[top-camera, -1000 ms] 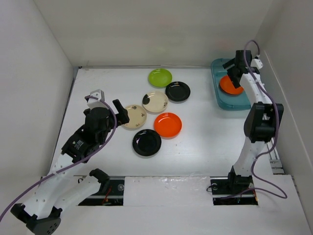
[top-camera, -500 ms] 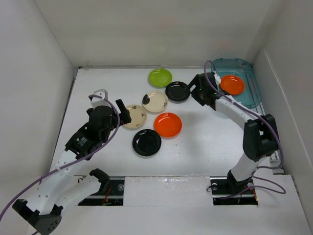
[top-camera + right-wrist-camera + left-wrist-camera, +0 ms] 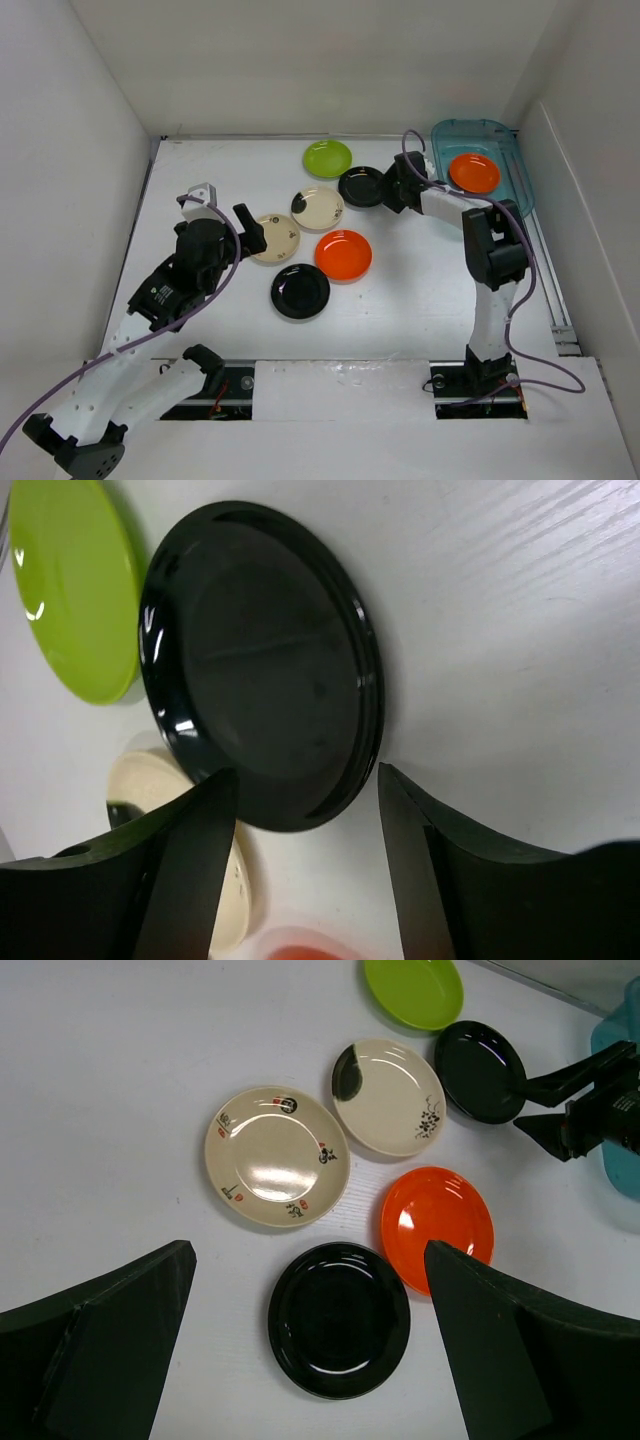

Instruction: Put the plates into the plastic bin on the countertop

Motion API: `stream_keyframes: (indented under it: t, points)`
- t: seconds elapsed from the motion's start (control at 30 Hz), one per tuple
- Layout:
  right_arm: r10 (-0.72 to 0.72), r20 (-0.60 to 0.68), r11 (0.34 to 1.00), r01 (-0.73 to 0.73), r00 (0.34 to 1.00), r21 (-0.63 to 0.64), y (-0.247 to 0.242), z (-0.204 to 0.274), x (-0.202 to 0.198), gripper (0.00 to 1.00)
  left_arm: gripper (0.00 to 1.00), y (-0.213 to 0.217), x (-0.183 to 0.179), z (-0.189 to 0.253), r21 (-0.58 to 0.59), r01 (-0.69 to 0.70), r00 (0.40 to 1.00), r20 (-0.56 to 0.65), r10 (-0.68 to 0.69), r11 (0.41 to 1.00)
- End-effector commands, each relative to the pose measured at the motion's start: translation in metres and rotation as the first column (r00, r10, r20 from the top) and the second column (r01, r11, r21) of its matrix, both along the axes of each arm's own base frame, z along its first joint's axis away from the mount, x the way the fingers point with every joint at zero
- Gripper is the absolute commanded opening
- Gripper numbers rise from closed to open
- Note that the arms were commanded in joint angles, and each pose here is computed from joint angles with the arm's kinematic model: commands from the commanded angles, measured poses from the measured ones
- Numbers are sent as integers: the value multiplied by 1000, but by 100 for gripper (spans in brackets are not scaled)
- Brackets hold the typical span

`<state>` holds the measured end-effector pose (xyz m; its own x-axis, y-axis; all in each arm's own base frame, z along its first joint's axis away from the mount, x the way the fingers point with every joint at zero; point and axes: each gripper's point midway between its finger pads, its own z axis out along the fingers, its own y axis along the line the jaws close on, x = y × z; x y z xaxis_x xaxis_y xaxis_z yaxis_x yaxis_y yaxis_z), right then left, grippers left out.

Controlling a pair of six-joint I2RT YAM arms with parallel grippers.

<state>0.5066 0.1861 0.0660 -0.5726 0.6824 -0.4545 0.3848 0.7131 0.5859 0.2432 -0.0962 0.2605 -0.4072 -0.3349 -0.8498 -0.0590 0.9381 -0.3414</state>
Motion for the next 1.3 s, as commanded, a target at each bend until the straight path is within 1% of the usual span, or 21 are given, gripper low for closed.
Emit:
stream_keyframes:
  t: [0.0,0.1,0.2,0.27,0.37,0.47,0.5,0.53,0.57,0.6,0.67,0.7,0.73,0.8,0.83,0.9,0.93,1.0,1.07,1.17,1.27]
  points:
    - [-27,49,999,25,998,42,2,13,21,62,100,0,2,6,-3,5,1000,25,-5,1000]
    - [-33,11,999,33,999,23,1,1,21,62,100,2,1,8,-5,-3,999,35,3,1000]
    - [-51,-1,999,51,999,1,-3,4,25,62,100,3,0,10,-10,-3,999,43,4,1000]
    - [-52,-41,999,51,998,-14,-3,-11,25,62,100,3,0,10,-10,-3,999,43,4,1000]
    - [-63,-90,998,61,994,-32,-8,-26,27,58,100,3,0,10,-10,-3,999,43,4,1000]
    - [-74,-114,997,71,991,-26,-12,-37,27,48,100,5,0,10,-7,-13,999,45,13,1000]
    - [-81,-112,996,78,990,-33,-14,-37,28,48,100,5,-1,13,-20,-16,999,52,17,1000]
    - [-82,-114,996,78,990,-34,-14,-37,25,39,100,5,-1,13,-20,-16,998,52,17,1000]
    - [-90,-106,996,88,990,-31,-19,-35,28,34,100,5,-1,13,-20,-16,998,52,17,1000]
    - [-90,-106,996,88,990,-31,-19,-35,28,30,100,5,-1,13,-20,-16,998,52,17,1000]
    - [-91,-116,996,87,989,-35,-19,-39,29,26,100,5,-1,13,-20,-16,998,52,17,1000]
    - [-91,-128,995,87,988,-40,-20,-41,26,13,100,5,-1,13,-20,-16,998,52,17,1000]
    - [-91,-129,995,87,987,-40,-20,-41,26,5,100,4,1,10,-14,-16,999,43,17,1000]
    - [-100,-128,995,96,987,-40,-24,-39,30,0,100,4,1,10,-14,-16,999,43,17,1000]
    - [-101,-143,994,95,985,-45,-24,-41,27,0,100,3,2,8,-9,-17,999,36,17,1000]
    - [-114,-116,993,109,987,-51,-27,-23,30,0,100,3,2,8,-9,-17,999,36,17,1000]
    - [-117,-62,992,114,991,-47,-24,5,32,0,100,3,2,8,-9,-17,999,36,17,1000]
    - [-161,-15,983,159,987,-89,-38,32,31,0,100,3,2,8,-9,-17,999,36,17,1000]
    - [-175,62,980,180,983,-83,-43,78,31,0,100,3,2,8,-9,-17,999,36,17,1000]
    - [-234,139,963,249,962,-105,-72,128,28,0,100,5,1,6,-1,-25,999,30,25,1000]
    - [-296,214,943,320,931,-86,-108,171,26,0,100,5,1,6,-1,-25,999,30,25,1000]
